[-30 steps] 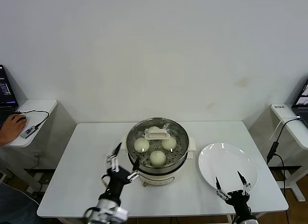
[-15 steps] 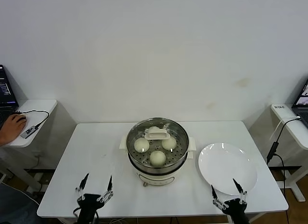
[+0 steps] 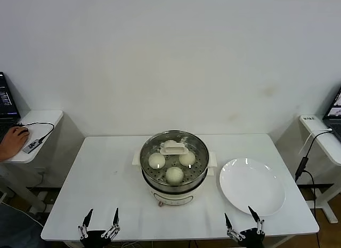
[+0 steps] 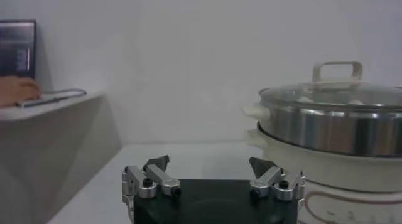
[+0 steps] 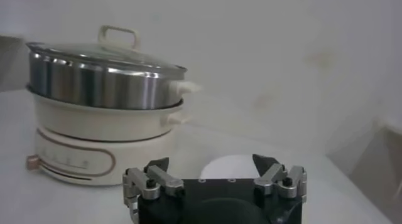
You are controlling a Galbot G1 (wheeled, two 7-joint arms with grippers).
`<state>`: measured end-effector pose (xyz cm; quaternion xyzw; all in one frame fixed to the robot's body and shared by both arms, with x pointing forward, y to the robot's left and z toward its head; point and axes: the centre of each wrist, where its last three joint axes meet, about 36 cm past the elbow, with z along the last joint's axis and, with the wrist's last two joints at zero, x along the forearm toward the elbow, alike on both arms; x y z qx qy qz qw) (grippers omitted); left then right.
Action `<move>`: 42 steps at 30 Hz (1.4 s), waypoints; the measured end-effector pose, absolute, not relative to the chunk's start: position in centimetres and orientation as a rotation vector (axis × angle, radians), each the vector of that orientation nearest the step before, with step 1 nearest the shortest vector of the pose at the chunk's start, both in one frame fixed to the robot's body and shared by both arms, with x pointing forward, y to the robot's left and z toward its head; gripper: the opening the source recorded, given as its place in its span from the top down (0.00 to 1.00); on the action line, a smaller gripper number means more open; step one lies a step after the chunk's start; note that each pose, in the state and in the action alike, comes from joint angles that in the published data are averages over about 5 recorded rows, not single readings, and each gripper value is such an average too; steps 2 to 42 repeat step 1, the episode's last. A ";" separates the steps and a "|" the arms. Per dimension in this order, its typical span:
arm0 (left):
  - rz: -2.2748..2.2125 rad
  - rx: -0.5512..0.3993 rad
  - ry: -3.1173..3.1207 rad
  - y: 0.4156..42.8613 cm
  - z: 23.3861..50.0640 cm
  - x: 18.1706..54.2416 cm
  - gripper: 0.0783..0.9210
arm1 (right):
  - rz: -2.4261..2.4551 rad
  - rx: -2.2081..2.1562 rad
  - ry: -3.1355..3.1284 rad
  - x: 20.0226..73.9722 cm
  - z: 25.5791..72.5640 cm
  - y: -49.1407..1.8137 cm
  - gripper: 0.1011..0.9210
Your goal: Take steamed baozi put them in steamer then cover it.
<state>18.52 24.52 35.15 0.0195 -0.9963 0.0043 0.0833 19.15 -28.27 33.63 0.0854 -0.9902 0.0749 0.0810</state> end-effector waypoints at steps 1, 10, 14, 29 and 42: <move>0.016 0.058 -2.973 24.5 35.1 18.5 0.12 | 0.222 0.256 -2.959 19.1 33.6 -28.2 0.12; 0.016 0.058 -2.973 24.5 35.1 18.5 0.12 | 0.222 0.256 -2.959 19.1 33.6 -28.2 0.12; 0.016 0.058 -2.973 24.5 35.1 18.5 0.12 | 0.222 0.256 -2.959 19.1 33.6 -28.2 0.12; 0.016 0.058 -2.973 24.5 35.1 18.5 0.12 | 0.222 0.256 -2.959 19.1 33.6 -28.2 0.12; 0.016 0.058 -2.973 24.5 35.1 18.5 0.12 | 0.222 0.256 -2.959 19.1 33.6 -28.2 0.12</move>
